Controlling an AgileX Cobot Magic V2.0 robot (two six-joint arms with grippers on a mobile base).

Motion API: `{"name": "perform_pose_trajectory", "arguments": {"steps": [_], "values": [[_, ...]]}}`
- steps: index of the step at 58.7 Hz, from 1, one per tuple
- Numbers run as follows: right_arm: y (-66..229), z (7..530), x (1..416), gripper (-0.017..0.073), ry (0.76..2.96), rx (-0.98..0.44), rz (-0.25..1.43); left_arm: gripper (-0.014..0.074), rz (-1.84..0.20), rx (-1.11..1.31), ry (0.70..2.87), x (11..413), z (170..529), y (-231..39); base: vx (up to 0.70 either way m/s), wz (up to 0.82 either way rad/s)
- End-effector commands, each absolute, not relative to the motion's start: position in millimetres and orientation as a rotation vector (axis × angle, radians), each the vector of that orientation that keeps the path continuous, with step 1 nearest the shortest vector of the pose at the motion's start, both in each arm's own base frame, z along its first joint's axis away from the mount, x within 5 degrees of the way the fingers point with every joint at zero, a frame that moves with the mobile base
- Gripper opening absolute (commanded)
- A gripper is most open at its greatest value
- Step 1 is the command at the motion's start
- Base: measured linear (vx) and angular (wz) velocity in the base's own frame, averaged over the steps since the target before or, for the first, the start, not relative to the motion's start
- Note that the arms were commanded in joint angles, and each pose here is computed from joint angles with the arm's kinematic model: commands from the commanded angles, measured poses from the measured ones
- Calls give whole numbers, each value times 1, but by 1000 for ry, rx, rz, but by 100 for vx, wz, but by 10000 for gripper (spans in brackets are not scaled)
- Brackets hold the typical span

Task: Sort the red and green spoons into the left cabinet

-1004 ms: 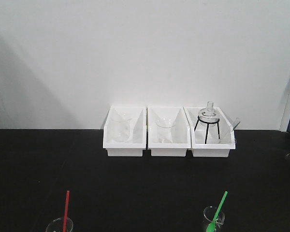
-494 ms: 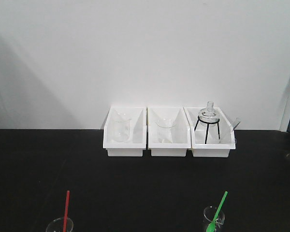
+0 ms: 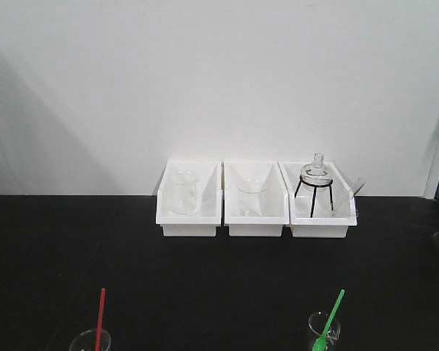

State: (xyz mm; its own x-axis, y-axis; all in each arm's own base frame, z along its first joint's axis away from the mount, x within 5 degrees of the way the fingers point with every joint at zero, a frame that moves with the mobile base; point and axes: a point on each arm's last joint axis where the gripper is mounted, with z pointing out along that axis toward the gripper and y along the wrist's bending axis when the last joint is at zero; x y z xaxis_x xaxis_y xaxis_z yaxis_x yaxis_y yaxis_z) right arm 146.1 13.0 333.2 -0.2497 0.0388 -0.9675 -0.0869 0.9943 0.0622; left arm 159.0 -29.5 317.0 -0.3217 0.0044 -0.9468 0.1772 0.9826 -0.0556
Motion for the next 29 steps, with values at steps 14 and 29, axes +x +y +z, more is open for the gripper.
{"name": "perform_pose_trajectory", "arguments": {"steps": [14,29], "values": [[12,352,149,343,1707,-15,116,281,-180,111,1761,166,336,-30,0,0],[11,354,149,703,1692,-13,115,538,-179,110,1750,167,337,-30,0,0]]}}
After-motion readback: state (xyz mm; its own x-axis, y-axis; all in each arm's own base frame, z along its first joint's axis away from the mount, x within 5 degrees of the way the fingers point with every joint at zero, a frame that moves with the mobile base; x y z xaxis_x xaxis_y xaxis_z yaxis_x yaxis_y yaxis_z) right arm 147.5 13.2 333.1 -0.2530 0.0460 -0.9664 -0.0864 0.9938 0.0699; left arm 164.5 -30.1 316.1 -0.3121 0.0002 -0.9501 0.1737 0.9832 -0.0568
